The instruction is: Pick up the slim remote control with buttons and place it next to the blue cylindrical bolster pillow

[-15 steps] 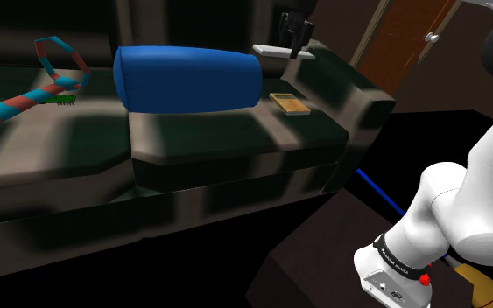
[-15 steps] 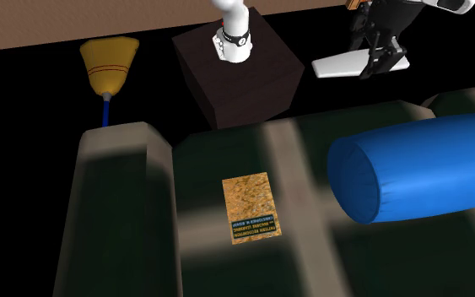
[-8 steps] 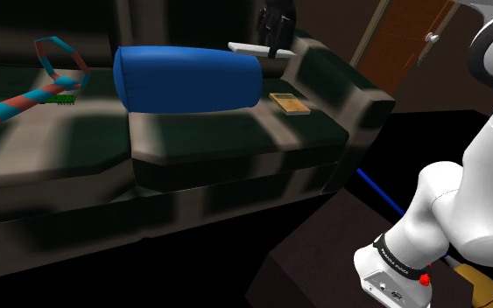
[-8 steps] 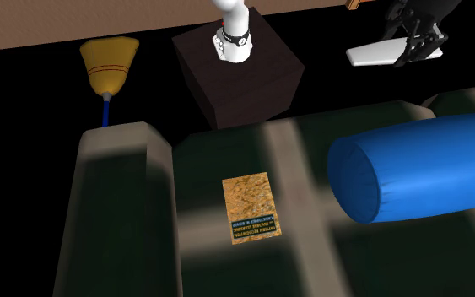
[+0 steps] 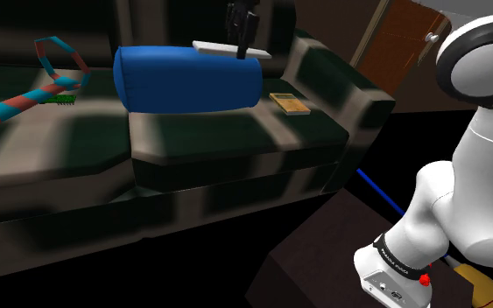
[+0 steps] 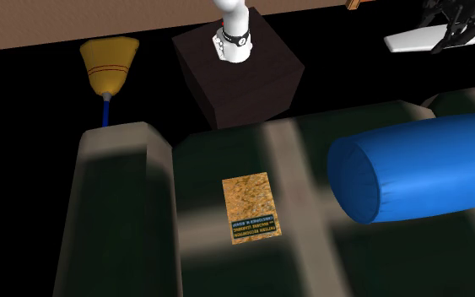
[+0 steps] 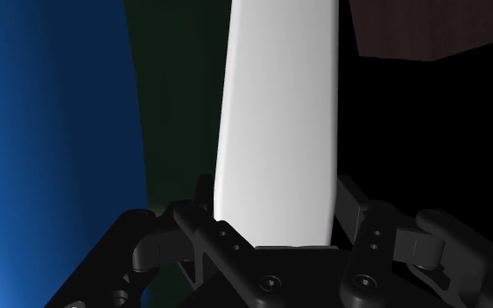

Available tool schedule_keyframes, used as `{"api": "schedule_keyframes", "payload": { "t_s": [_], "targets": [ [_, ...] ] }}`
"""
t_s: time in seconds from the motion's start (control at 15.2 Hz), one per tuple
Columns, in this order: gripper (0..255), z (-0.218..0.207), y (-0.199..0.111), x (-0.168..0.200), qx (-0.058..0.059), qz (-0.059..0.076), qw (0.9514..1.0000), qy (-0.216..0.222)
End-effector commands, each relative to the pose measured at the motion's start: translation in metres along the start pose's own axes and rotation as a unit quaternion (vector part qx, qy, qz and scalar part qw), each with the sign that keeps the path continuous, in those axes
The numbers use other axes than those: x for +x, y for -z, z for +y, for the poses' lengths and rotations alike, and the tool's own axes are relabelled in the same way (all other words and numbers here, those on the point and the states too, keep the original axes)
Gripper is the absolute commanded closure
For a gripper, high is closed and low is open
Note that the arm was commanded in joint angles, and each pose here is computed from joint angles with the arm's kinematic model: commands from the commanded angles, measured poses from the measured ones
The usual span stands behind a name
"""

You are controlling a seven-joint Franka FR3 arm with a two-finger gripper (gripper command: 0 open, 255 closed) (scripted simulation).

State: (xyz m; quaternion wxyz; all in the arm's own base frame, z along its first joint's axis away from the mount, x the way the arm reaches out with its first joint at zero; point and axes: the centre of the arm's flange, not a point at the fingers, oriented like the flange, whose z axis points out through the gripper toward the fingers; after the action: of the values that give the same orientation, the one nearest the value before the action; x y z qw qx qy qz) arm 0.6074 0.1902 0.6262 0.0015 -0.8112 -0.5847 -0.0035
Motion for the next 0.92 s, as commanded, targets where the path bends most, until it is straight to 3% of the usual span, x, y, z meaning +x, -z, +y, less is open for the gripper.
{"api": "schedule_keyframes", "payload": {
  "t_s": [0.0,0.33,0.86],
  "targets": [
    [255,-0.005,0.003,0.027,0.000,0.000,1.0000,0.000],
    [255,-0.018,0.002,0.090,0.000,0.000,1.0000,0.000],
    [255,-0.018,-0.040,0.090,0.000,0.000,1.0000,0.000]
  ]
}}
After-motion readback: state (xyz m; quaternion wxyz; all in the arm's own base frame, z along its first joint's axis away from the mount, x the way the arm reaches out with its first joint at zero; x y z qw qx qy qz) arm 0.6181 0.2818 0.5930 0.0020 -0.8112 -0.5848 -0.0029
